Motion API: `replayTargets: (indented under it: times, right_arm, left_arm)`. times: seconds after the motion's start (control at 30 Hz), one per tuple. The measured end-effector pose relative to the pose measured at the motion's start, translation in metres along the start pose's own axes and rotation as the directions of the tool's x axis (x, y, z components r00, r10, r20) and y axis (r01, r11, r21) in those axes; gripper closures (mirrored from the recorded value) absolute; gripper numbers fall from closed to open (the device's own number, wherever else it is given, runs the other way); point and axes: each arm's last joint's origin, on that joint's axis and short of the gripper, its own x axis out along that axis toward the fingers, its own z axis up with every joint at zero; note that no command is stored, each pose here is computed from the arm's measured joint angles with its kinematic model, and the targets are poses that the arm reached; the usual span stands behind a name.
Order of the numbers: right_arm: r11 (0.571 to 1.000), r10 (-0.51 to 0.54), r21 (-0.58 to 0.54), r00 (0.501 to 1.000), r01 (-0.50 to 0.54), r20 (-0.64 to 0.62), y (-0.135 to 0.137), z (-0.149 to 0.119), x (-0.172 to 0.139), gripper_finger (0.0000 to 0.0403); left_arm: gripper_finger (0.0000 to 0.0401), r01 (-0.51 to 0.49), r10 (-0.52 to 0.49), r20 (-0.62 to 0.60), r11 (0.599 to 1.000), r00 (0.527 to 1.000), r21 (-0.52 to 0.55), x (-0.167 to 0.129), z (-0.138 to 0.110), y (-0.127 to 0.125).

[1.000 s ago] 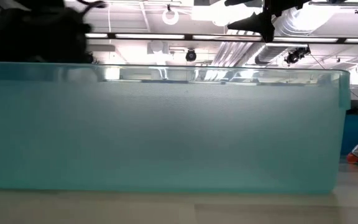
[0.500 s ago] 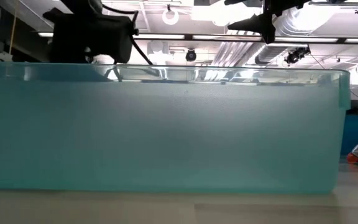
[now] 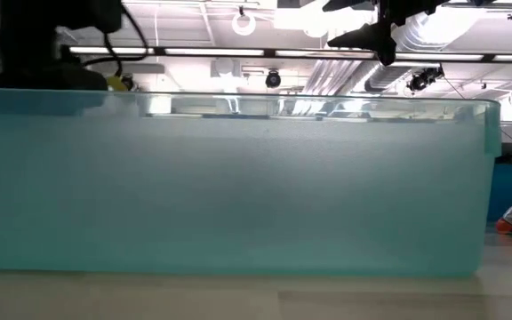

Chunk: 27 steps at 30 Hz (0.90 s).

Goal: Sort candy
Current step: Put the red candy into the blue bin

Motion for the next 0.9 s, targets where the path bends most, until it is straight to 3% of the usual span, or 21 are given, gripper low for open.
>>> replayTargets:
  times: [0.17,0.57,0.73,0.9]
  right_arm:
    - [1.000,-0.012,-0.005,1.000,0.012,-0.019,-0.001,-0.002,0.000,0.0144]
    - [0.999,-0.037,-0.031,0.999,0.036,-0.022,-0.003,-0.003,0.000,0.0144]
    - [0.999,-0.038,-0.035,0.999,0.037,-0.024,-0.003,-0.003,0.000,0.0144]
    - [0.999,-0.040,-0.033,0.999,0.039,-0.027,-0.003,-0.003,0.000,0.0144]
  left_arm:
    - [0.0340,0.033,-0.031,0.017,0.991,0.999,-0.130,0.015,-0.015,0.001]
    - [0.0190,0.047,-0.027,0.097,0.977,0.995,-0.210,0.021,-0.014,-0.001]
    - [0.0167,0.042,-0.024,0.087,0.975,0.996,-0.220,0.030,-0.012,-0.008]
    - [0.0165,-0.047,0.054,0.024,0.970,0.998,-0.238,0.047,-0.015,-0.012]
